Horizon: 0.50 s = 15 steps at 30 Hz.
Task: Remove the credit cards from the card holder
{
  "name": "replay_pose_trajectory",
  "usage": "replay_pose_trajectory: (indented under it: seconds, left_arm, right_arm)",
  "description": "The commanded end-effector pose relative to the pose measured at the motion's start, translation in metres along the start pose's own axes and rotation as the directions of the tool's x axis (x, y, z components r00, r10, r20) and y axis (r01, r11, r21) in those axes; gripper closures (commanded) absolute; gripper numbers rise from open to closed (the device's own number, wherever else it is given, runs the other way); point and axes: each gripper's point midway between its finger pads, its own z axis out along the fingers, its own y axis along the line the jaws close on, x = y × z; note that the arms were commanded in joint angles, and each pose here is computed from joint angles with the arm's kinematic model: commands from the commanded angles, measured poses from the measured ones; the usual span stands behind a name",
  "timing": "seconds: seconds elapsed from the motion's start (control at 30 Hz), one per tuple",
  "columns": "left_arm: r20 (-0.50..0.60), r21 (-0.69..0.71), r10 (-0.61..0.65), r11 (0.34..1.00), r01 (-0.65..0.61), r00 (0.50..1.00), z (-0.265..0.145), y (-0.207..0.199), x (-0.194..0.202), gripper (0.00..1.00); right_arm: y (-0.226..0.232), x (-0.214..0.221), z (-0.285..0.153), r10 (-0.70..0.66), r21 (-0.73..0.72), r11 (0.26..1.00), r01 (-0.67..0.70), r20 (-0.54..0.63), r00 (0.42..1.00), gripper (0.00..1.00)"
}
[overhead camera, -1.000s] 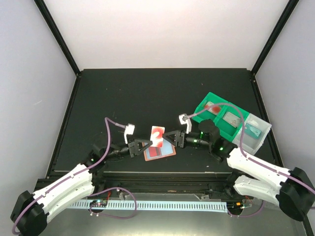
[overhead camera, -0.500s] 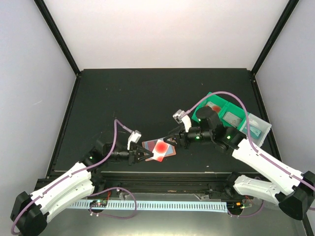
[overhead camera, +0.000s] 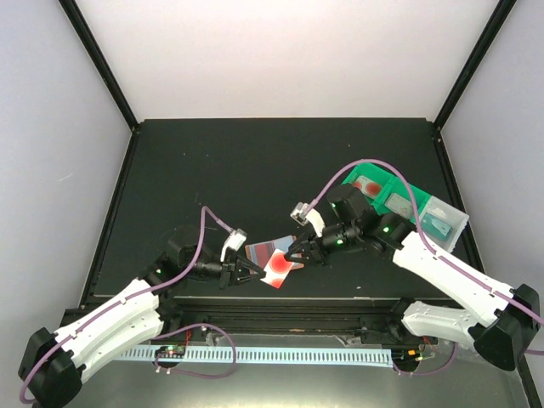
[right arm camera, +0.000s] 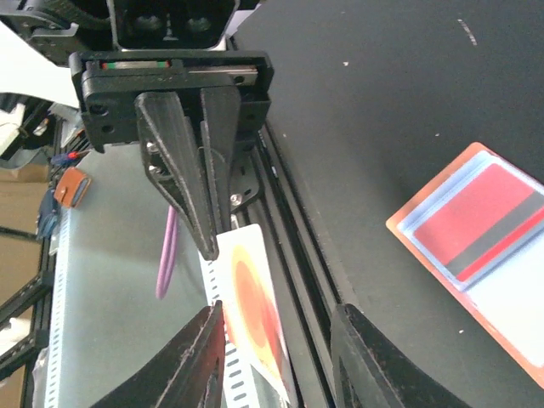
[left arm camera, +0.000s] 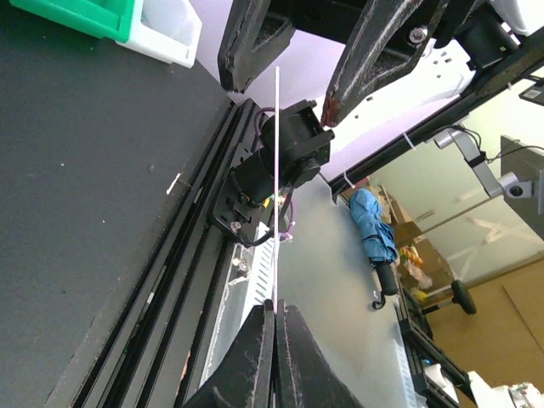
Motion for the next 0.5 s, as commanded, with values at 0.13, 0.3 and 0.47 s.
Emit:
replay_pose_trajectory:
  seconds: [0.13, 0.3, 0.47]
  left_arm:
    - [0.021, 0.050, 0.062, 0.997, -0.063, 0.998, -0.001, -0.015, -0.009, 0.99]
    - [0.024, 0.050, 0.062, 0.997, -0.063, 0.998, -0.001, -0.015, -0.009, 0.98]
    - [0.027, 0.039, 0.058, 0.997, -0.059, 0.998, -0.001, -0.013, -0.009, 0.97]
  right_arm:
    - [0.017, -0.002, 0.003, -0.019, -0.119, 0.993, 0.017, -0.023, 1.000, 0.66]
    - [0.018, -0.002, 0.003, -0.019, -0.129, 0.992, 0.018, -0.006, 1.000, 0.76]
    - [0.027, -0.008, -0.001, -0.030, -0.161, 0.986, 0.037, 0.046, 0.999, 0.99]
